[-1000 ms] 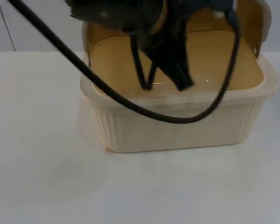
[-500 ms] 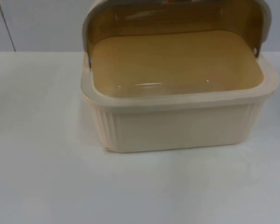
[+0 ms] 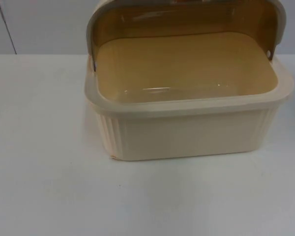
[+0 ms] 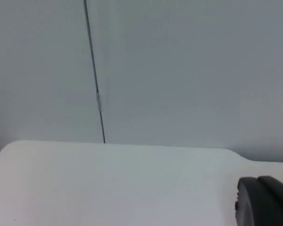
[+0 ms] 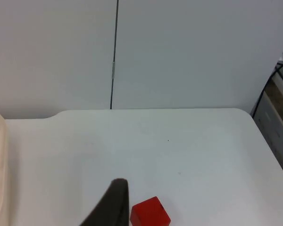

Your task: Open the box lid with the left hand, place the block into the box with the right hand, then close the box lid with the left hand.

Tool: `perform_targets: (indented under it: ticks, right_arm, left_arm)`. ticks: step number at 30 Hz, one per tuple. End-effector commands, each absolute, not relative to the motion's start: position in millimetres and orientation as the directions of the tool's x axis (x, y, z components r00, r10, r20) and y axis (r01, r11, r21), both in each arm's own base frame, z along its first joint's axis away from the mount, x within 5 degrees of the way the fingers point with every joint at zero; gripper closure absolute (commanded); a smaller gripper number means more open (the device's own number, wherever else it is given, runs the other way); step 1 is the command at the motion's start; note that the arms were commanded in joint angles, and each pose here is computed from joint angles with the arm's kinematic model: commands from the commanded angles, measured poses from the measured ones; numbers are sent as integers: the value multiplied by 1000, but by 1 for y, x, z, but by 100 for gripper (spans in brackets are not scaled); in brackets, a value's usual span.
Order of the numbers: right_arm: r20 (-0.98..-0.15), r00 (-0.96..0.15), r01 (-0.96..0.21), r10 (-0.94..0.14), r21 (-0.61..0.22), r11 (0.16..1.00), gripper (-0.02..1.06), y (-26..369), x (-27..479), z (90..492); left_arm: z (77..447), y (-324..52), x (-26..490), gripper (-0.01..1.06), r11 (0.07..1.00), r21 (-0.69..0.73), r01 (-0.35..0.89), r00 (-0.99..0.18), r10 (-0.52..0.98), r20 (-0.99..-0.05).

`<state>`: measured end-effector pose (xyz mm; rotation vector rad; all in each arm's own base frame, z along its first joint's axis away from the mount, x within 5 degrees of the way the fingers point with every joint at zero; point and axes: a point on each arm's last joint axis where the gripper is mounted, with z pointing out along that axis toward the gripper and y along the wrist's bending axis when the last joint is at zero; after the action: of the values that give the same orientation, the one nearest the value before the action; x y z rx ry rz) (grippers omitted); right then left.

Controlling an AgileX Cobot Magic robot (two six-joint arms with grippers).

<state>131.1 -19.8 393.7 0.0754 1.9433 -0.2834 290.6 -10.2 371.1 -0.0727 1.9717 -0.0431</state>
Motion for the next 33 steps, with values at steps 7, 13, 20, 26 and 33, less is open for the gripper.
perform_targets:
  ticks: [7, 13, 20, 26, 33]
  right_arm:
    - [-929, -364, 187, -67, -144, 972, -1, -19, 130, 397]
    - [-929, -364, 188, -65, -141, 972, -1, -19, 130, 397]
    - [-929, -364, 187, -61, -137, 973, -1, -19, 130, 397]
    - [-927, -369, 188, -60, -138, 972, -1, -19, 130, 396]
    - [-927, -369, 189, -62, -140, 972, -1, -19, 130, 396]
  left_arm:
    - [373, -8, 289, 6, 1000, -20, -23, -381, -27, -924]
    - [373, -8, 289, 1, 1000, -2, -22, -384, -11, -923]
    - [373, -8, 288, 1, 1000, -2, -23, -386, -11, -922]
    - [372, -8, 288, 1, 999, -38, -29, -397, -47, -916]
    - [370, -8, 287, 0, 999, -34, -33, -416, -45, -908]
